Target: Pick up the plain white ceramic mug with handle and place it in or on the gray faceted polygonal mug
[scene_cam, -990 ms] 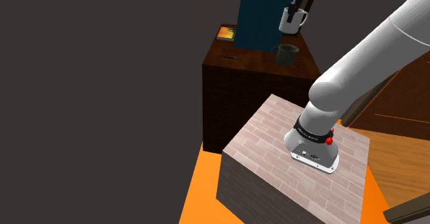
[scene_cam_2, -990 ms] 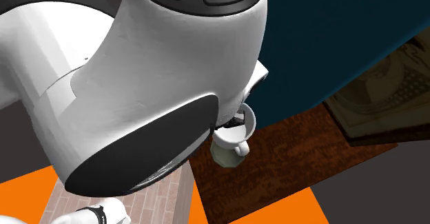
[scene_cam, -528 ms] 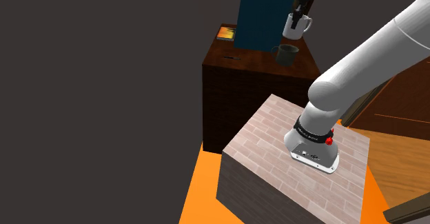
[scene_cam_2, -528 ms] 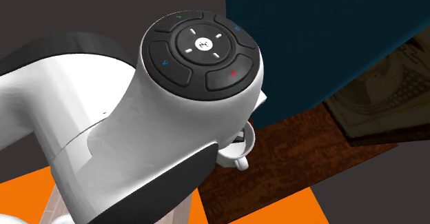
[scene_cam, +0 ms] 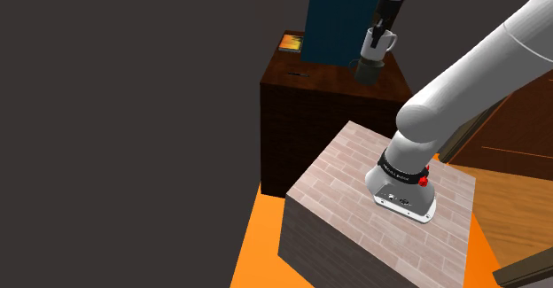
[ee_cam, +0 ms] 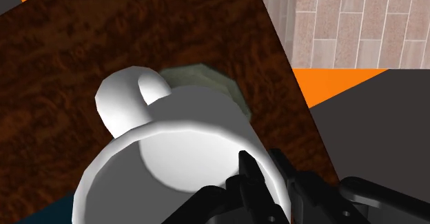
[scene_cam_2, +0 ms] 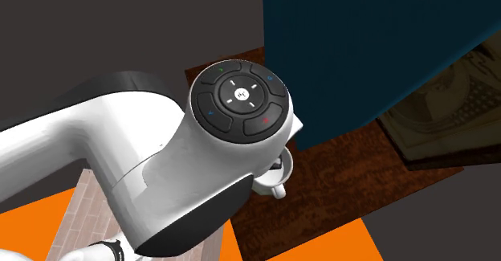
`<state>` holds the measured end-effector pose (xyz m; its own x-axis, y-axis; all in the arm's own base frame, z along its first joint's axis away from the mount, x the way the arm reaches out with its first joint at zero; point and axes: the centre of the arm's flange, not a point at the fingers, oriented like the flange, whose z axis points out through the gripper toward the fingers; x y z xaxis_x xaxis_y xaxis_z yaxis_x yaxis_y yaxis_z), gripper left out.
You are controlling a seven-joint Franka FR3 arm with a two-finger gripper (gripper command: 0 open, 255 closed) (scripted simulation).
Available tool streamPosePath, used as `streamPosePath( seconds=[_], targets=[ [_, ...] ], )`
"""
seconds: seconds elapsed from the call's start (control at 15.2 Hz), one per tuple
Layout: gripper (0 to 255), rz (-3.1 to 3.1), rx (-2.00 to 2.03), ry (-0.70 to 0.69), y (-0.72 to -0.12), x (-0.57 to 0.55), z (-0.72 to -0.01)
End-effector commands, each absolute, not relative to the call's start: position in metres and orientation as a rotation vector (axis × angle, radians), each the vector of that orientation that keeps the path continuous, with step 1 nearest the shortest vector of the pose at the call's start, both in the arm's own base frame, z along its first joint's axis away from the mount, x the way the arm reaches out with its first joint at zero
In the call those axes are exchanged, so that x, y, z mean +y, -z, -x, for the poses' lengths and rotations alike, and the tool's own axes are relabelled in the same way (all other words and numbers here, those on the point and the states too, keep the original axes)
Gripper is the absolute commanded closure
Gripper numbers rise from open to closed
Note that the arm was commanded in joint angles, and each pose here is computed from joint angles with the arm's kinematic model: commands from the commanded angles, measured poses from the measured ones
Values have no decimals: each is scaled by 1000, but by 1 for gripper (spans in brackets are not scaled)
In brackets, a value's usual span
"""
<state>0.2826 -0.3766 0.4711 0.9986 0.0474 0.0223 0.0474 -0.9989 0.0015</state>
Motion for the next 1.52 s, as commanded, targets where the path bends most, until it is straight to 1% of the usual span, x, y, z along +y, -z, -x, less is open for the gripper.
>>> streamPosePath(
  seconds=[0.0,0.2,0.66,0.73,1.06,1.32,1.45],
  targets=[
    [255,-3139,74,-36,-461,-376,-282],
    [255,-3139,74,-36,-448,-376,-282],
    [255,-3139,74,-36,-448,-376,-282],
    [0,-3139,74,-36,-448,-376,-283],
    [0,-3139,74,-36,-448,-376,-282],
    [0,-3139,74,-36,-498,-376,-281],
    [0,-3139,74,-36,-498,-376,-281]
  ],
)
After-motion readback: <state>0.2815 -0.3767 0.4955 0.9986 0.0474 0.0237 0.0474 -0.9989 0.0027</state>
